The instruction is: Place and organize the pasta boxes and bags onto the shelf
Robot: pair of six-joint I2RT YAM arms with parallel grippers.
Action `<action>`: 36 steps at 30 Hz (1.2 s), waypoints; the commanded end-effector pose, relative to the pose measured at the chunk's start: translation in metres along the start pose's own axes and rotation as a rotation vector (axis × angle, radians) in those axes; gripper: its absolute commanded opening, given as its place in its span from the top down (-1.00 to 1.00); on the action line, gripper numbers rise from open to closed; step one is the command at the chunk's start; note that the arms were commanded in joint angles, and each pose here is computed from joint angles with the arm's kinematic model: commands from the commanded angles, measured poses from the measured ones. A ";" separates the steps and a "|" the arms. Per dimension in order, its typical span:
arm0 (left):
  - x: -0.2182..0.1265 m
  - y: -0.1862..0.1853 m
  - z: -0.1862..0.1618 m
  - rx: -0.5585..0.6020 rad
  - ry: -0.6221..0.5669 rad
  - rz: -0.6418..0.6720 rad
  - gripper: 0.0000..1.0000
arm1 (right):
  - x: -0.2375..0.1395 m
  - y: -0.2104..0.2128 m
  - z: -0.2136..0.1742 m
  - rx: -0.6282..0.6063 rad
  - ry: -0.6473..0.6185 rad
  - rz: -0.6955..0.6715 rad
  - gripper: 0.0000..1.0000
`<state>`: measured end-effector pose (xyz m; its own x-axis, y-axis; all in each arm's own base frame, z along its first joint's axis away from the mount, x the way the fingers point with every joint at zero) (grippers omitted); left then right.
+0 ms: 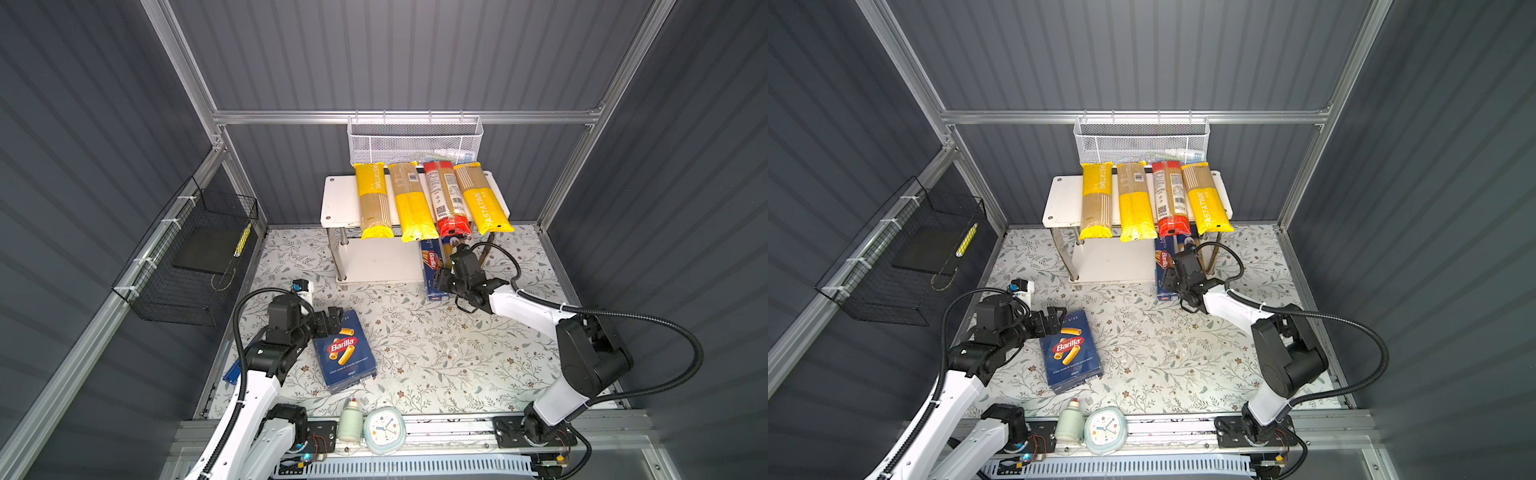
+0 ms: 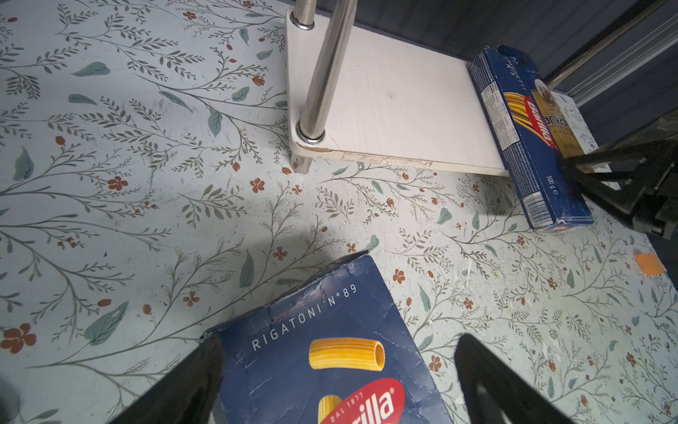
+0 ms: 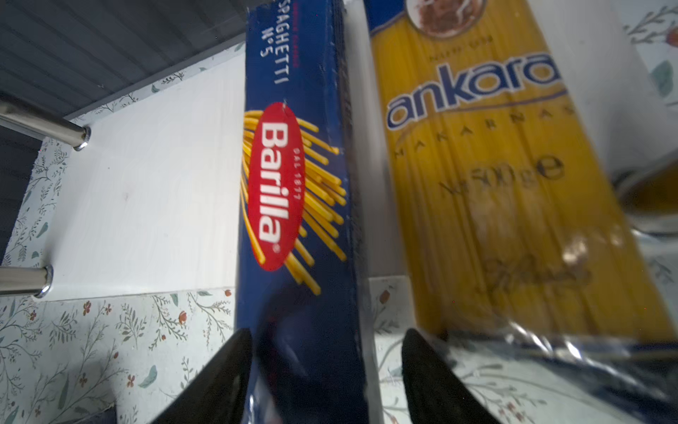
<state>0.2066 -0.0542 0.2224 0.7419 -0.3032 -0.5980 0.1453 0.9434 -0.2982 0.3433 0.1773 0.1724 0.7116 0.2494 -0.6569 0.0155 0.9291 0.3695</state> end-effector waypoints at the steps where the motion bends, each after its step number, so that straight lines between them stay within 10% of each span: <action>1: 0.000 0.000 0.007 0.017 -0.017 0.014 -0.99 | -0.019 0.002 -0.005 0.025 -0.041 0.011 -0.33; 10: 0.020 -0.002 0.022 0.005 -0.025 -0.013 -0.99 | -0.053 0.001 -0.041 0.006 0.001 0.129 -0.35; 36: 0.015 0.011 0.000 -0.051 0.015 0.088 -0.98 | 0.005 0.034 -0.045 -0.043 0.067 0.267 -0.40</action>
<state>0.2261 -0.0530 0.2170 0.7523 -0.2521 -0.6086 0.0904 0.9546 -0.2838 0.3039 0.2175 0.1411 0.6041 0.4886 -0.6296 -0.1636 0.8492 0.5021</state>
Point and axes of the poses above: each gripper's point midway between its finger pads, its own x axis out along the fingers, its own y axis along the line the jaws close on, z = x × y, the point moved 8 cm from there along -x, back along the fingers, and after that the axes turned 1 degree about x, right-handed, at the moved point
